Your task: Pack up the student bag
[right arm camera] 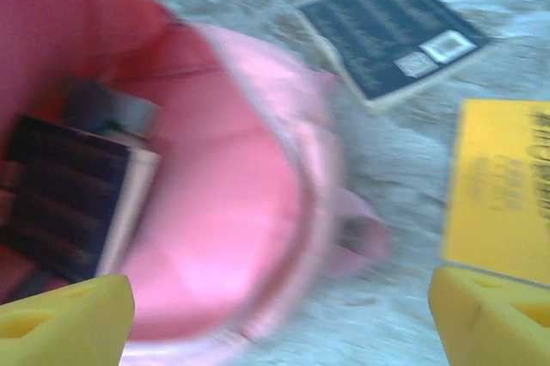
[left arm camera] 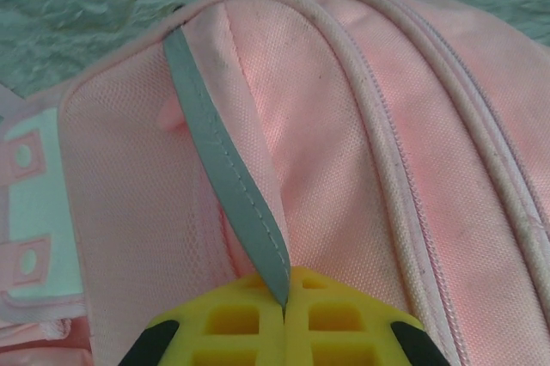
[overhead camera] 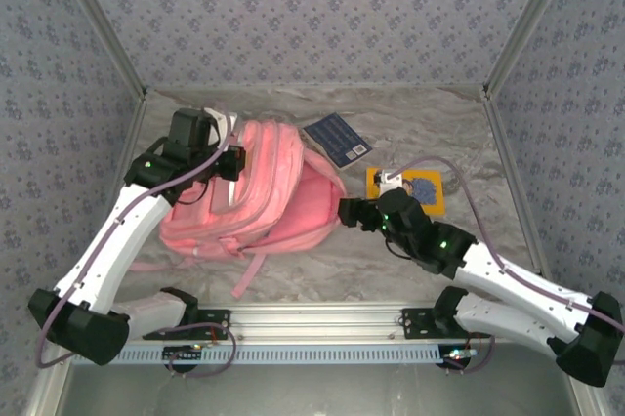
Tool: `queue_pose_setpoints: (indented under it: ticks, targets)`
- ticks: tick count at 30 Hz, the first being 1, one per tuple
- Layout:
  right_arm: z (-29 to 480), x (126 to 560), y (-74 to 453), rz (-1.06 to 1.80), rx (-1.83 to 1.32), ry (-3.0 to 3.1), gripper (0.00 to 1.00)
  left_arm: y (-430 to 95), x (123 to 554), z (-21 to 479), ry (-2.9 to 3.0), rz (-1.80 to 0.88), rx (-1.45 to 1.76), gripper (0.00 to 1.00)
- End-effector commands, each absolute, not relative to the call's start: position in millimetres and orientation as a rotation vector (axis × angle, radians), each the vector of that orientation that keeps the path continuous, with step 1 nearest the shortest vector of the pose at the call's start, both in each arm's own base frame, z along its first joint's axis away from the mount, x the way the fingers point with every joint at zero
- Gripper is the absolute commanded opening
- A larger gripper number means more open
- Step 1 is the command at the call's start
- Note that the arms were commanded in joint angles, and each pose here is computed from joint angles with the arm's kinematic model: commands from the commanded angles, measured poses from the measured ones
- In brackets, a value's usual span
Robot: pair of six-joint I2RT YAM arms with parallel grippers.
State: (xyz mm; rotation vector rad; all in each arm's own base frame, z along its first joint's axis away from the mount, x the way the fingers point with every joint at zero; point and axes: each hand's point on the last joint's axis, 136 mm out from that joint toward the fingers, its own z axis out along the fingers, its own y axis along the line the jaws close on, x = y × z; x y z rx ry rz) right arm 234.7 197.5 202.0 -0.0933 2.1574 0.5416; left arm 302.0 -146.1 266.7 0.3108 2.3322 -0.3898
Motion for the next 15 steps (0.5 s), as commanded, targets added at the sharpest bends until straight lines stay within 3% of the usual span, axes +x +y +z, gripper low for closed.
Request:
queue_pose_setpoints:
  ticks: [1, 6, 11, 15]
  targets:
    - [188, 237, 167, 0.331, -0.136, 2.258, 0.88, -114, 310, 243, 2.379, -0.203, 0.154, 0.0]
    - [179, 256, 168, 0.385, -0.085, 2.287, 0.85, -114, 305, 223, 2.393, -0.223, 0.141, 0.17]
    - [161, 286, 175, 0.475, 0.014, 2.444, 0.91, -124, 302, 215, 2.394, -0.307, 0.124, 0.46]
    - [148, 326, 184, 0.382, -0.029, 2.509, 0.94, -127, 297, 220, 2.361, -0.374, 0.092, 0.53]
